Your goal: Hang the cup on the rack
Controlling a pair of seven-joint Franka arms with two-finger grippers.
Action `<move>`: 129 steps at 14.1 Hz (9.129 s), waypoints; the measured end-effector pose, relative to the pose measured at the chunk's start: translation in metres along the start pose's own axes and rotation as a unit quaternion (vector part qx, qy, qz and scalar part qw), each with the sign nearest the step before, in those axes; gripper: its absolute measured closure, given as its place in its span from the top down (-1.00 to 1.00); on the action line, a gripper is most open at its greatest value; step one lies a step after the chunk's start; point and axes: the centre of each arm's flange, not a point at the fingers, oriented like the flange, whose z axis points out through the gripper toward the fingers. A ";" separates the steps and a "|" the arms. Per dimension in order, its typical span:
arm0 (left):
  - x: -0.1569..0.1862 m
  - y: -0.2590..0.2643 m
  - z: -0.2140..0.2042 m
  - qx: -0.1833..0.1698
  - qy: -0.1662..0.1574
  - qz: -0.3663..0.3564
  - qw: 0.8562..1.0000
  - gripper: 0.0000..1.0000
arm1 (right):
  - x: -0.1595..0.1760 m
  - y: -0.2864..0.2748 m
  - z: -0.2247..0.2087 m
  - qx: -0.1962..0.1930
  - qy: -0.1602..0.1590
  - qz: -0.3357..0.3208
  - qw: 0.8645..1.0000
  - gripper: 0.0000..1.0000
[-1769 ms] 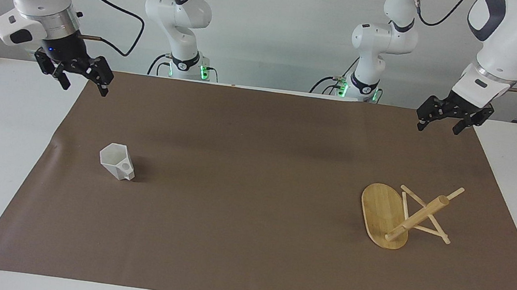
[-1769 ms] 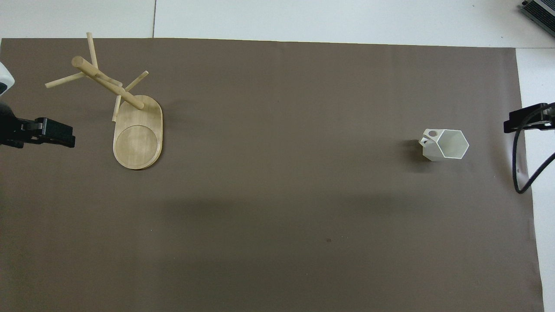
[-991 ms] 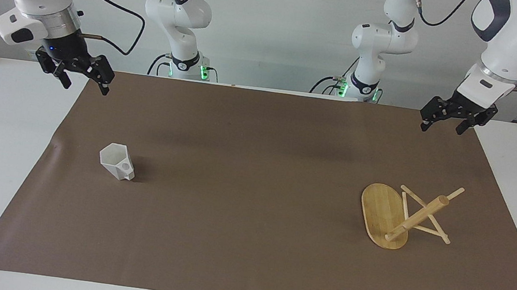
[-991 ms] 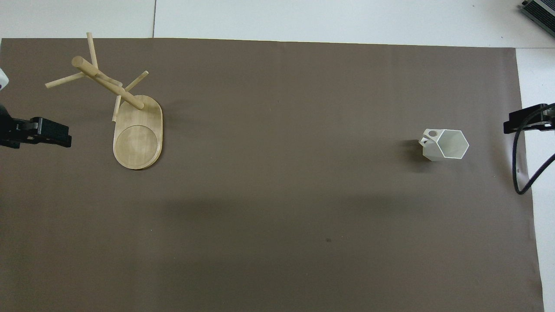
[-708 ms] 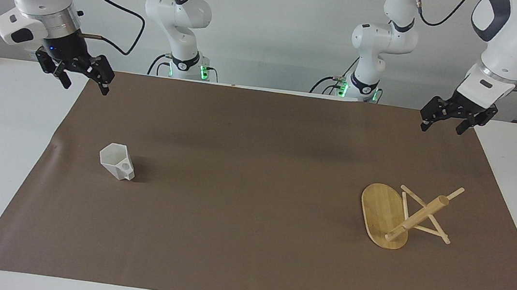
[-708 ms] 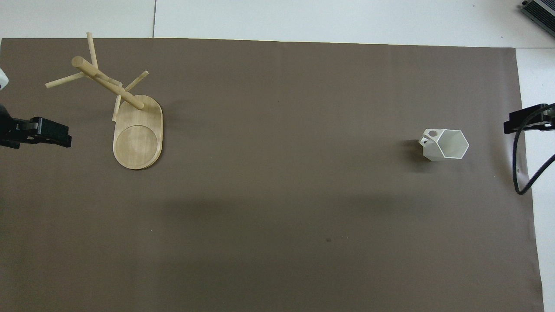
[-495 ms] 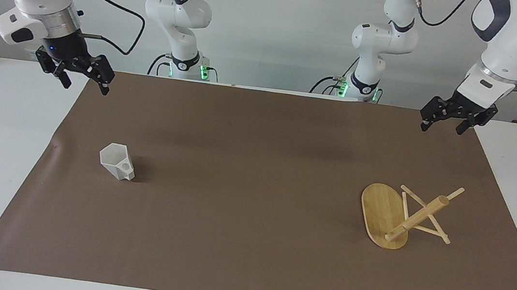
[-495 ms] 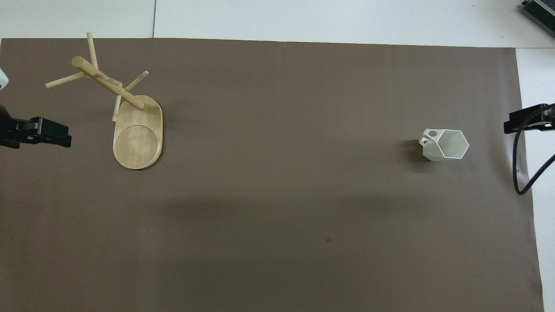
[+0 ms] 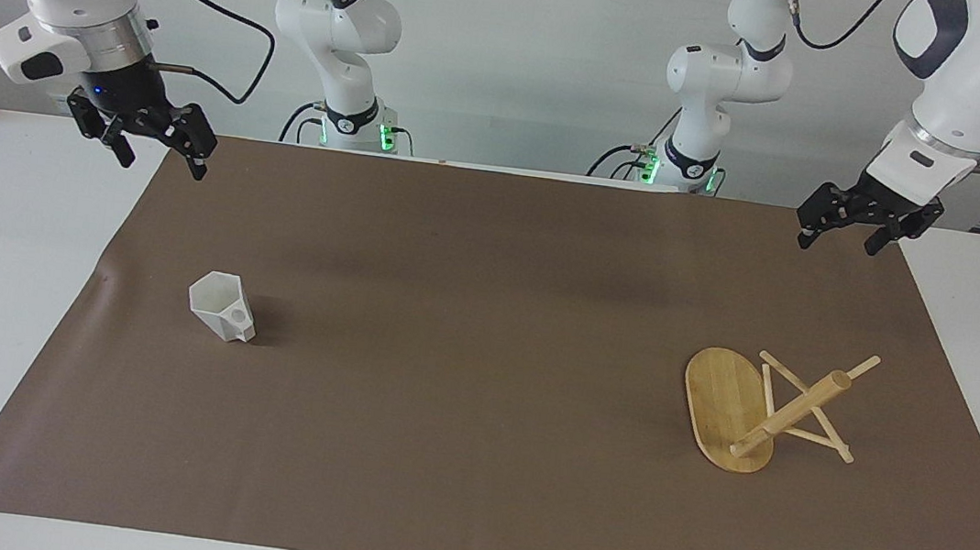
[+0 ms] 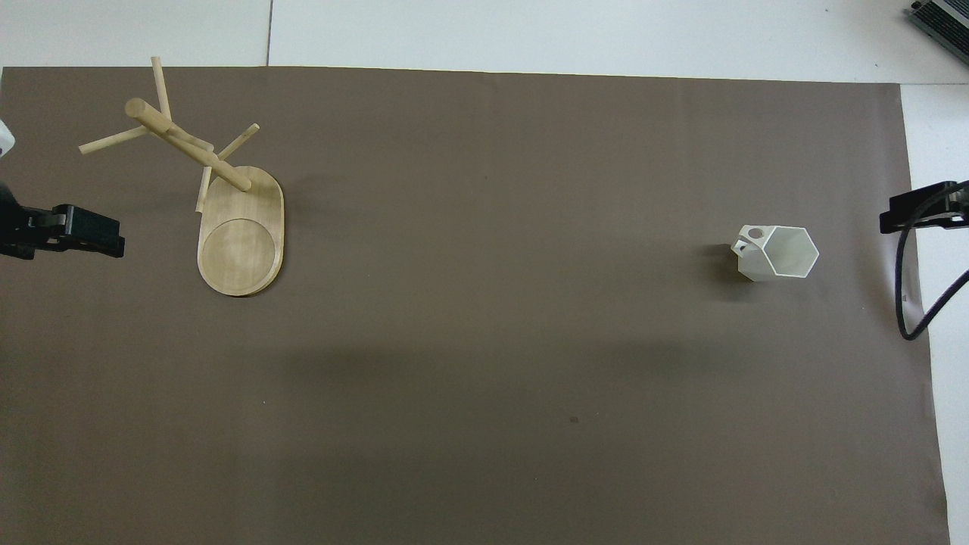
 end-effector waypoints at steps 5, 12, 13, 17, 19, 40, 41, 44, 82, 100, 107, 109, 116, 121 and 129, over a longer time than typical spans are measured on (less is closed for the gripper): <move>0.000 0.000 0.000 0.000 0.000 0.000 1.000 1.00 | 0.000 0.004 0.000 0.000 0.000 0.003 1.000 1.00; 0.000 0.000 0.000 0.000 0.000 0.000 1.000 1.00 | 0.006 0.005 0.041 0.000 -0.001 0.043 0.999 1.00; 0.000 0.000 0.000 0.000 0.000 0.000 1.000 1.00 | 0.008 0.006 0.061 0.000 0.002 0.062 0.998 1.00; 0.000 0.000 0.000 0.000 0.000 0.000 1.000 1.00 | 0.008 0.005 0.136 0.000 0.001 0.113 0.994 1.00; 0.000 0.000 0.000 0.000 0.000 0.000 1.000 1.00 | 0.007 0.006 0.157 -0.001 0.000 0.127 0.992 1.00; 0.000 0.000 0.000 0.000 0.000 0.000 1.000 1.00 | -0.006 0.030 0.256 0.013 0.009 0.223 0.975 0.96; 0.000 0.000 0.000 0.000 0.000 0.000 1.000 1.00 | -0.007 0.030 0.258 0.013 0.009 0.223 0.975 0.96; 0.000 0.000 0.000 0.000 0.000 0.000 1.000 1.00 | -0.008 0.030 0.259 0.013 0.008 0.223 0.975 0.90; -0.023 0.010 0.009 -0.098 -0.077 -0.120 0.985 1.00 | 0.017 -0.062 0.073 0.235 -0.036 0.210 0.948 -0.92; -0.046 0.064 0.026 -0.272 -0.267 -0.559 0.736 1.00 | -0.051 -0.322 -0.008 0.400 -0.054 0.037 0.914 -0.92; -0.037 0.064 0.039 -0.331 -0.313 -0.626 0.633 1.00 | -0.071 -0.371 -0.026 0.438 -0.033 0.060 0.896 -0.92; -0.034 0.063 0.033 -0.350 -0.318 -0.637 0.609 1.00 | -0.076 -0.379 -0.027 0.440 -0.034 0.056 0.896 -0.92; -0.030 0.068 0.019 -0.369 -0.344 -0.652 0.566 1.00 | -0.091 -0.400 -0.028 0.442 -0.041 0.049 0.895 -0.92; -0.029 0.068 0.014 -0.374 -0.346 -0.652 0.562 1.00 | -0.094 -0.407 -0.026 0.444 -0.036 0.050 0.894 -0.92; -0.033 0.093 0.011 -0.365 -0.355 -0.638 0.577 1.00 | -0.096 -0.410 -0.019 0.442 -0.040 0.052 0.895 -0.92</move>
